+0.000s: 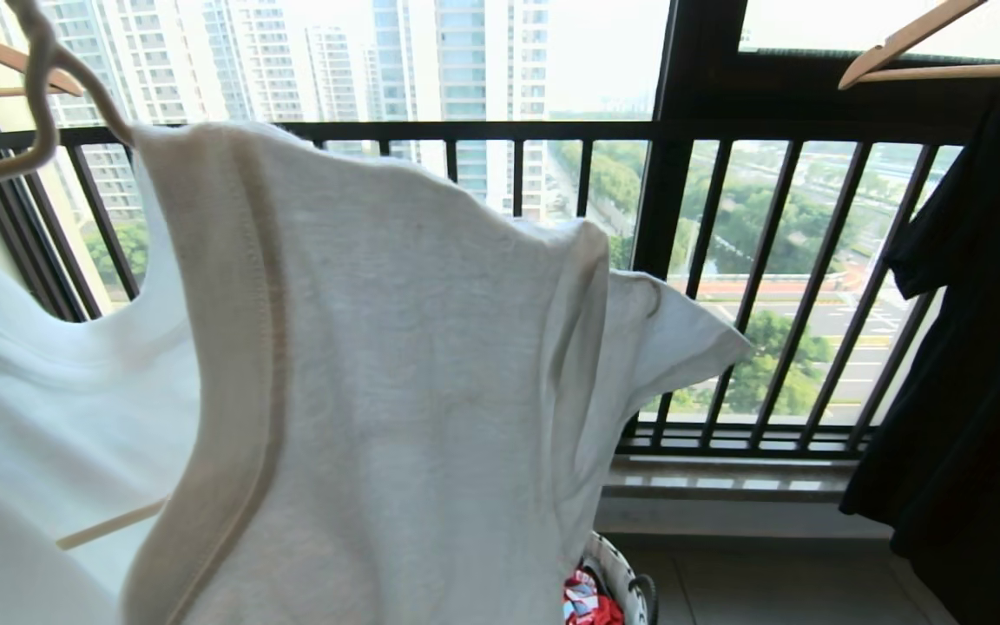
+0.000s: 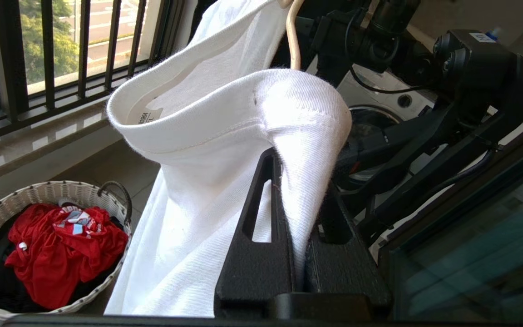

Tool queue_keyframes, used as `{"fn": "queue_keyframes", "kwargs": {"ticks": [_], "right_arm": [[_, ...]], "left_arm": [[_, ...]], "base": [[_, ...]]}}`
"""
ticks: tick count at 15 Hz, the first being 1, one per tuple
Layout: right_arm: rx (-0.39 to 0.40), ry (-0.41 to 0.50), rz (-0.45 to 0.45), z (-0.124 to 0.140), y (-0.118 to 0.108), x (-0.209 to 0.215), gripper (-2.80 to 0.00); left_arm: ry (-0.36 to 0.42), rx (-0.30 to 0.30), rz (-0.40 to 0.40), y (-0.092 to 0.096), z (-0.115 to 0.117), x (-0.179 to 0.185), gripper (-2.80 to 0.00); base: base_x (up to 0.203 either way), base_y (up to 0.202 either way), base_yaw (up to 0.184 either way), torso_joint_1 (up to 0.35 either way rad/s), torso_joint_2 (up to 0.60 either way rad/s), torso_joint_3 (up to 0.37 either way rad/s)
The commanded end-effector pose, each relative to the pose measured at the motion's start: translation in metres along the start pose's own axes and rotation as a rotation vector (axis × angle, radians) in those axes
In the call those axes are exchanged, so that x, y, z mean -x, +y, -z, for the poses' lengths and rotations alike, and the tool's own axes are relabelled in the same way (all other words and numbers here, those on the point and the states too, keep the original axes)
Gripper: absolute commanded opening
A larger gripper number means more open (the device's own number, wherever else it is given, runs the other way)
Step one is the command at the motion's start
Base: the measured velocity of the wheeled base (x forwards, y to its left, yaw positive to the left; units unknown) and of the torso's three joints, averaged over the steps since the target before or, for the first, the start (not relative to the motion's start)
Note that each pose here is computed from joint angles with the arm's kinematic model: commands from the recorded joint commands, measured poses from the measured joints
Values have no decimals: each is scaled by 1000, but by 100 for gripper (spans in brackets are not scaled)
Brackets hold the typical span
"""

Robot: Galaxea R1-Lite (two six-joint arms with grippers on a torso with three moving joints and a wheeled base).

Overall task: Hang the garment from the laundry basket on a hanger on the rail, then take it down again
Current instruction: Hang the clothes rack on the clothesline

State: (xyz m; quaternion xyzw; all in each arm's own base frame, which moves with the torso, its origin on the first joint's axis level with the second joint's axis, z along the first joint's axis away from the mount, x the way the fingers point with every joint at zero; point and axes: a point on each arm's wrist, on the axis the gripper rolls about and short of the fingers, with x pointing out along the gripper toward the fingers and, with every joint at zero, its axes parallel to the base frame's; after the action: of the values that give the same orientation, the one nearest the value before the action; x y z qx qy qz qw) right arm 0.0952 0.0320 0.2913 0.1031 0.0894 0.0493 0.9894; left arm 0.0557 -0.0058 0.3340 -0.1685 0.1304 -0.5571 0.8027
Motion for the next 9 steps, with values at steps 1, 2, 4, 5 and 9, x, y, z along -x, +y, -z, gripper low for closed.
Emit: {"fn": "queue_keyframes", "kwargs": {"ticks": [1,2,4,5,9], "right_arm": [[-1,0,1,0,0,0,-280],[-1,2,1,1,0,-1,-280],[-1,3,1,1,0,0,-280],[0,7,2,3,-1,-1,-280],[2,10,3,5,-2,1,-280]], "left_arm": [[-1,-7,8,-5,2,0,-280],[0,-9,9,-5,1,0,-280],[-1,-12,9,-5,1,0,-280],[-1,-16,9,-7,2,0,-280],[-3,-27,7,-20,10,1,-280]], "base": [[0,0,0,195,-502,-303],[0,0,0,198,-496,-300],[0,0,0,207,-503,-304],[0,0,0,205,-522,-310],[0,0,0,225,-532,-307]]}}
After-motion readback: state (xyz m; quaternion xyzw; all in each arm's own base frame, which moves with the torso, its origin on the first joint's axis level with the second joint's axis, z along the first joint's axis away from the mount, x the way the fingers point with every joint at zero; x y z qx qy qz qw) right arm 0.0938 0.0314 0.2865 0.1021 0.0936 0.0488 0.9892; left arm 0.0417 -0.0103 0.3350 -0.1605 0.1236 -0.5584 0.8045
